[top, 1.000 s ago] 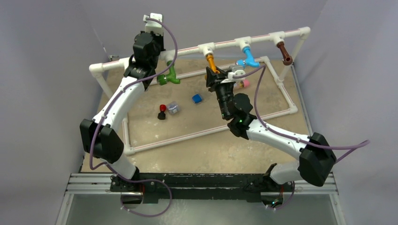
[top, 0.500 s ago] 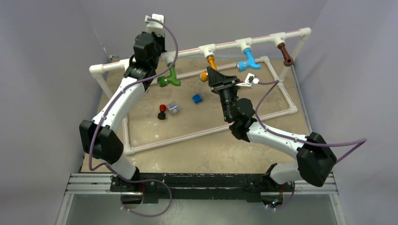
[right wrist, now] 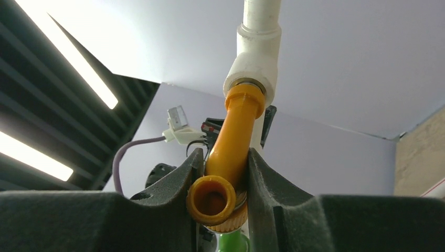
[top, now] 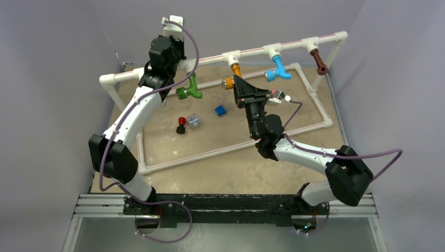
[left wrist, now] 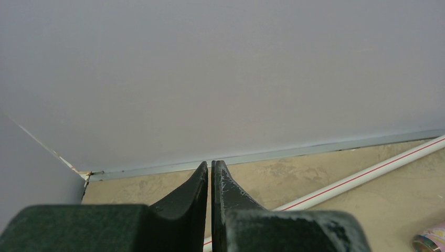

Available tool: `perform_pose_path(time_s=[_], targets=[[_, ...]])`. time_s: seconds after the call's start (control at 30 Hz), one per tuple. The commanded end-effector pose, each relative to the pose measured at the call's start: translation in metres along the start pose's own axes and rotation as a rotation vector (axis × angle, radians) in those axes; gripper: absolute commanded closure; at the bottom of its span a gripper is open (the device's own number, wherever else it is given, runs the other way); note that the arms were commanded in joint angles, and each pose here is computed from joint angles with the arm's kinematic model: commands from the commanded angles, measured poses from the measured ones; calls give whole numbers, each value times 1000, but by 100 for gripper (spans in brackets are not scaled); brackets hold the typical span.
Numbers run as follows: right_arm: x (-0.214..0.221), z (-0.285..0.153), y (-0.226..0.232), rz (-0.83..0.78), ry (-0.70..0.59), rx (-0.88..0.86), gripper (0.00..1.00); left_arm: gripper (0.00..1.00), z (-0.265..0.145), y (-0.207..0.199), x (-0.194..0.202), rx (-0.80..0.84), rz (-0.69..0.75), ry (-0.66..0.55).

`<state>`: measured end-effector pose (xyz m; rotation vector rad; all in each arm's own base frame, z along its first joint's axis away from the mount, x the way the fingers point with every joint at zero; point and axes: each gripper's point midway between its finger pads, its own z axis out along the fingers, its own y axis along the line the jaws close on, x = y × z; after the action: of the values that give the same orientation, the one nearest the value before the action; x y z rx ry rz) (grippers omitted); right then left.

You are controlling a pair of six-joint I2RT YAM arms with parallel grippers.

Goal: Install the water faucets

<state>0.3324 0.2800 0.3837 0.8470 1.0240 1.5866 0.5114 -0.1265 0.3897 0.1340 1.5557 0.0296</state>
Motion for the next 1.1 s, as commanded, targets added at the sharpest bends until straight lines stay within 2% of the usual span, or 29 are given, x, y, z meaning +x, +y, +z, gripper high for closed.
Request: perform_pose_path(time_s=[0.0,0.07,0.13,0.33,0.57,0.67,0.83,1.07], targets=[[8,-15,66,329,88,-185,100,96,2,-10,80,29,49,224],[8,-15,65,326,93,-182,99,96,2,-10,80,30,49,225],[8,-16,61,319,92,-168,91,96,2,-10,79,29,49,223],[6,-21,50,300,89,-123,57,96,2,-9,80,24,52,224],[8,-25,40,237,107,-69,39,96,2,-9,82,23,54,229],[6,-29,39,204,112,-58,34,96,3,-9,81,24,54,228],[2,-35,38,110,115,-34,32,96,2,-9,81,24,54,227],[-11,-45,45,-144,116,-13,30,96,2,-9,80,25,53,227]])
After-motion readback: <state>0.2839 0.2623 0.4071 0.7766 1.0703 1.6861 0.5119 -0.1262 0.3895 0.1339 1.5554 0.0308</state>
